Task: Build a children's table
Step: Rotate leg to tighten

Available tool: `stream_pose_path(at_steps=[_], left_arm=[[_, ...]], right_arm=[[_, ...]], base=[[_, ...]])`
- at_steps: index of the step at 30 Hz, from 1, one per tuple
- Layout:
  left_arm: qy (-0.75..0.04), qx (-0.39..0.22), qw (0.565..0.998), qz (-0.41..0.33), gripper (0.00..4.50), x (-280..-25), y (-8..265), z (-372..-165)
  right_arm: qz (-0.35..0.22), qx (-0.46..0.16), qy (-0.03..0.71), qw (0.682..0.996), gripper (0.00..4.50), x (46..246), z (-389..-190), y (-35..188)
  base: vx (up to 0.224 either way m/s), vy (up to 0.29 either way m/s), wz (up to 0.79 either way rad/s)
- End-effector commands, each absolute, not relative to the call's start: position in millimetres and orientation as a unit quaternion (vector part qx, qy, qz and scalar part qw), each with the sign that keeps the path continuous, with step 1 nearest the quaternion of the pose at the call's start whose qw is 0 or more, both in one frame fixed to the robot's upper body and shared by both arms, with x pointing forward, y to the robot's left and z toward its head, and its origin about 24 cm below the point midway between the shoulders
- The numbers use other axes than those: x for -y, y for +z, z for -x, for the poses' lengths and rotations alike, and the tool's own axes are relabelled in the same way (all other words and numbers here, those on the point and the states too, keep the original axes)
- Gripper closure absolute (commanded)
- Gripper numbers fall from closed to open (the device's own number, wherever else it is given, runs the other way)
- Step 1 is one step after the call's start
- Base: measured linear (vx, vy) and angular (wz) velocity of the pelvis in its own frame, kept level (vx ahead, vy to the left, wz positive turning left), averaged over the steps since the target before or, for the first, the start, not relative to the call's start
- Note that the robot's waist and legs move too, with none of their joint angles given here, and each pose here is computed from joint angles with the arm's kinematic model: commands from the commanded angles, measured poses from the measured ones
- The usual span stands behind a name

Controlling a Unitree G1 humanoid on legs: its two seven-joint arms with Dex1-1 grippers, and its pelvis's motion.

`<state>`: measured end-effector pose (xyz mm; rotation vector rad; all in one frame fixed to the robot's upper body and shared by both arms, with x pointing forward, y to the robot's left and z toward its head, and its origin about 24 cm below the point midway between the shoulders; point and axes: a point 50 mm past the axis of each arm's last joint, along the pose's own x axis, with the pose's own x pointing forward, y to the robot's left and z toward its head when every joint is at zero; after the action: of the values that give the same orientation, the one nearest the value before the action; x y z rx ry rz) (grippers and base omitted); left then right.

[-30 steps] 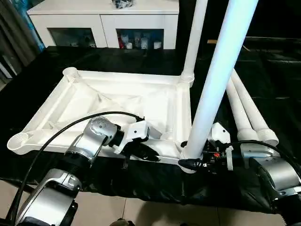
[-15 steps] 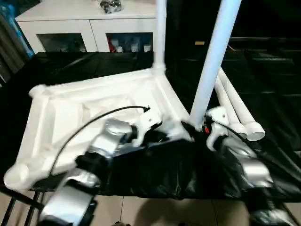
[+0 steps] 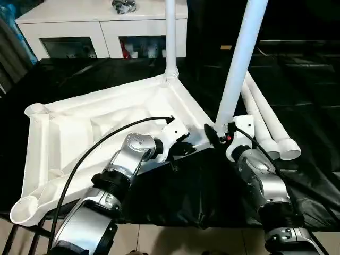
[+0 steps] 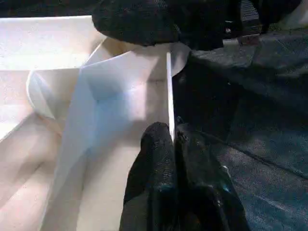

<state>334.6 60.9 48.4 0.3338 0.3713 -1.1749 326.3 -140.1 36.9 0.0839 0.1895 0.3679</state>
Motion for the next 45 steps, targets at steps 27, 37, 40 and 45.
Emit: stream_pose_path(at_steps=[27,37,40,45], left_arm=[[-0.744,-0.174,0.620,-0.178,4.50,-102.7,55.6,-305.1],[-0.750,-0.179,0.612,-0.176,4.50,-105.4,55.1,-303.1],[-0.740,-0.180,0.626,-0.166,4.50,-103.2,54.4,-304.8],[-0.692,-0.179,0.682,-0.153,4.50,-88.7,52.6,-314.4]], right_arm=[[0.085,-0.197,0.598,0.773,0.87,161.7,-263.5,45.2],[0.074,-0.203,0.611,0.761,1.67,159.6,-261.3,47.4],[0.054,-0.200,0.602,0.771,1.73,157.1,-260.7,44.9],[0.046,-0.181,0.512,0.838,1.74,148.0,-274.1,33.9]], base=[[0.000,0.000,0.00],[0.000,0.000,0.00],[0.000,0.000,0.00],[0.000,0.000,0.00]])
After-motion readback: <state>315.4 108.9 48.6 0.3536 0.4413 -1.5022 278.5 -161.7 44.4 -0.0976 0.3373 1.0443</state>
